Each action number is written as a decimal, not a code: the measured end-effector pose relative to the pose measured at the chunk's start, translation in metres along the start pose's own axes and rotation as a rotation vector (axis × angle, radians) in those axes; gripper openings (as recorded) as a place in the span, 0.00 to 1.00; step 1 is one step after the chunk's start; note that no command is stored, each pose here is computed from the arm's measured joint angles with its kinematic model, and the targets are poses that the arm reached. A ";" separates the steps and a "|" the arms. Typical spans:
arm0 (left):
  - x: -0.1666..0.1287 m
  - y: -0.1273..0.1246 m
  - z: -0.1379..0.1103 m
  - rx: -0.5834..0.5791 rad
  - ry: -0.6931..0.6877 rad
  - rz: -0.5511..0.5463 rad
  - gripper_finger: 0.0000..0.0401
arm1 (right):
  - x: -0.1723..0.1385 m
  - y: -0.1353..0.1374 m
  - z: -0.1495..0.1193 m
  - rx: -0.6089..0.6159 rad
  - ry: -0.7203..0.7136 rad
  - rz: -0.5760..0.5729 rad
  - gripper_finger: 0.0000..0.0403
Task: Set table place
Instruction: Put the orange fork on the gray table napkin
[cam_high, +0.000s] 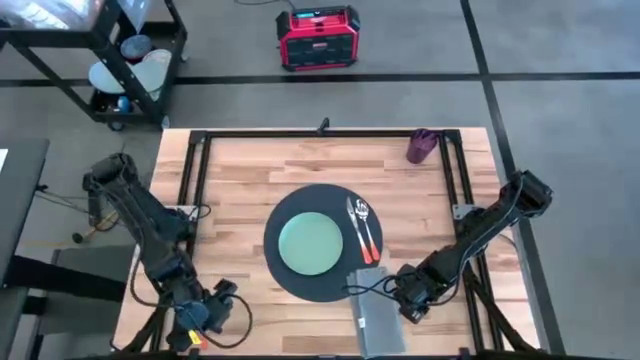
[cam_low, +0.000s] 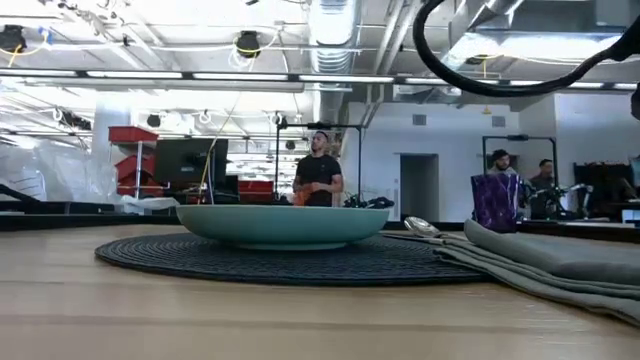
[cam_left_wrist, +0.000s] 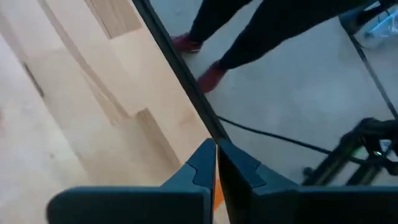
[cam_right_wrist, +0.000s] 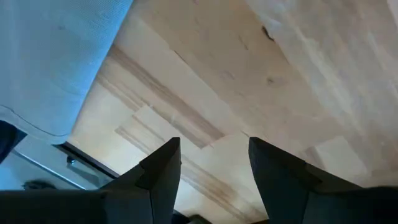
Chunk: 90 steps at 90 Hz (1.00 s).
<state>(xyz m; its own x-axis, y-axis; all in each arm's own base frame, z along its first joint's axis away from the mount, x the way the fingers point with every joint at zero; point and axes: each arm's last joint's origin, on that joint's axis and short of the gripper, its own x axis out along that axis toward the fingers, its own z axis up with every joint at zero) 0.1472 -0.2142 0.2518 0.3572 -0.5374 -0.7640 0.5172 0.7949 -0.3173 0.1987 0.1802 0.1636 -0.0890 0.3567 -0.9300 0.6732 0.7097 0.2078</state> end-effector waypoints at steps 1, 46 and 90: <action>0.001 0.000 0.000 0.006 -0.009 0.004 0.00 | 0.000 0.000 0.000 -0.001 0.001 0.000 0.44; 0.033 -0.005 -0.055 -0.194 -0.074 0.028 0.00 | -0.001 0.003 -0.004 -0.007 0.125 0.035 0.44; 0.043 -0.004 -0.094 -0.329 0.201 -0.100 0.00 | -0.001 0.005 -0.003 -0.017 0.125 0.061 0.44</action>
<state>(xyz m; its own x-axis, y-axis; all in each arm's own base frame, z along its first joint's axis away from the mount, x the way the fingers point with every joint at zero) 0.0878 -0.2140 0.1676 0.1420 -0.5766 -0.8046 0.2536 0.8069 -0.5335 0.1999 0.1856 0.1663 -0.1398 0.4711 -0.8709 0.6677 0.6943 0.2684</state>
